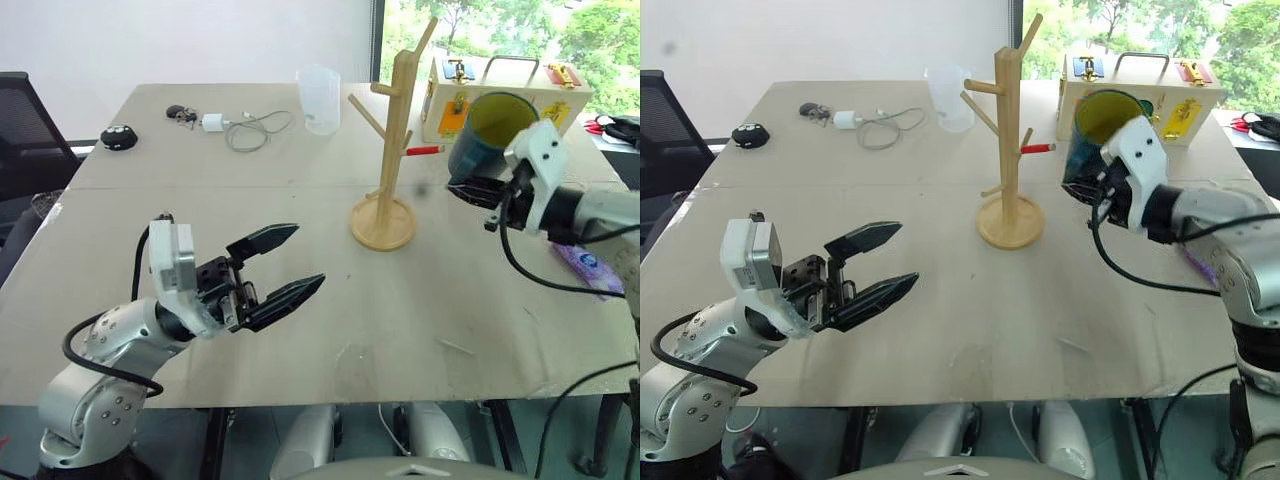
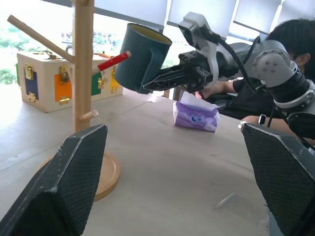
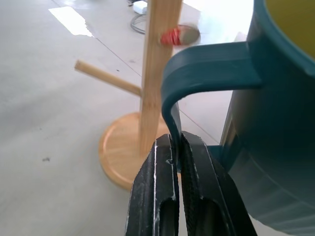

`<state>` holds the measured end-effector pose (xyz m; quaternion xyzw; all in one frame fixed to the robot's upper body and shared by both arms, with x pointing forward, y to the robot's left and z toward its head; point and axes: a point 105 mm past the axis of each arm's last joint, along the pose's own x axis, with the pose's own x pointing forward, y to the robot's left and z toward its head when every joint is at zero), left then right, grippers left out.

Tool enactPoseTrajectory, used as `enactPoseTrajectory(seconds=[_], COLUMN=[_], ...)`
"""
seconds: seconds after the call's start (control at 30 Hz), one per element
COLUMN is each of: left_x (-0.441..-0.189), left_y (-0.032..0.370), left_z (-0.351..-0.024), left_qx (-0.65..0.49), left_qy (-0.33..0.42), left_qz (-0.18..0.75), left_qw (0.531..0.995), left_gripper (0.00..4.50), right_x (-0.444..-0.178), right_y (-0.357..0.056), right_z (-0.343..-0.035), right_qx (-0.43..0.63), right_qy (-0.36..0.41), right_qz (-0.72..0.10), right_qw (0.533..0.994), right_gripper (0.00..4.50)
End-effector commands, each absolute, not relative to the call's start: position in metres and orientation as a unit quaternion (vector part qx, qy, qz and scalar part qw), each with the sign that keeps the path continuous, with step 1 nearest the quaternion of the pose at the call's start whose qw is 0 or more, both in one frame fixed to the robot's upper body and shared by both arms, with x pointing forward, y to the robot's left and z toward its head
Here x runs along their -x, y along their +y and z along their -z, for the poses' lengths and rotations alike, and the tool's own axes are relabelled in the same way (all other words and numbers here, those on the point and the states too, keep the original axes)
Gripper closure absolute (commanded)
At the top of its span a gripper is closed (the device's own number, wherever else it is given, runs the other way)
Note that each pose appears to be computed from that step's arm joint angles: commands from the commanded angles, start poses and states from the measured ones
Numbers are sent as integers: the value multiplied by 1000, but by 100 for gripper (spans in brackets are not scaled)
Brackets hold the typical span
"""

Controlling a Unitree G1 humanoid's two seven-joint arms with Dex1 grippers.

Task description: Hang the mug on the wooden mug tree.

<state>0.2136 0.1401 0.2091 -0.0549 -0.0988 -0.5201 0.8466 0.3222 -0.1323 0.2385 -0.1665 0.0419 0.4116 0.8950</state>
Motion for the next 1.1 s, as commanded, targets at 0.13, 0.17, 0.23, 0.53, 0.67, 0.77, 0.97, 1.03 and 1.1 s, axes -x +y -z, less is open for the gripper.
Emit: enactPoseTrajectory(seconds=[0.13,0.17,0.23,0.53,0.67,0.77,0.97,1.03,1.1], left_x=[-195,-194,-192,-197,-200,-201,-210,-211,-213], left_y=[145,149,156,166,164,164,167,165,162], left_z=[-223,-223,-225,-228,-225,-223,-210,-202,-194], left_qx=[46,44,41,30,29,37,38,35,30], left_qy=[-111,-108,-105,-108,-105,-99,-64,-44,-23], left_qz=[513,508,500,469,457,452,442,445,446], left_qw=[850,853,859,876,883,886,894,894,894], left_gripper=[0,0,0,0,0,0,0,0,0], right_x=[-324,-325,-326,-338,-343,-338,-306,-291,-283], right_y=[-111,-110,-108,-88,-91,-104,-117,-120,-126], right_z=[-254,-254,-255,-244,-248,-258,-267,-265,-263], right_qx=[160,161,164,178,174,167,146,147,139], right_qy=[44,46,50,72,52,36,18,15,12], right_qz=[-433,-435,-438,-459,-442,-424,-456,-476,-476], right_qw=[886,885,882,868,878,889,878,867,868], right_gripper=[446,446,446,446,356,217,3,3,3])
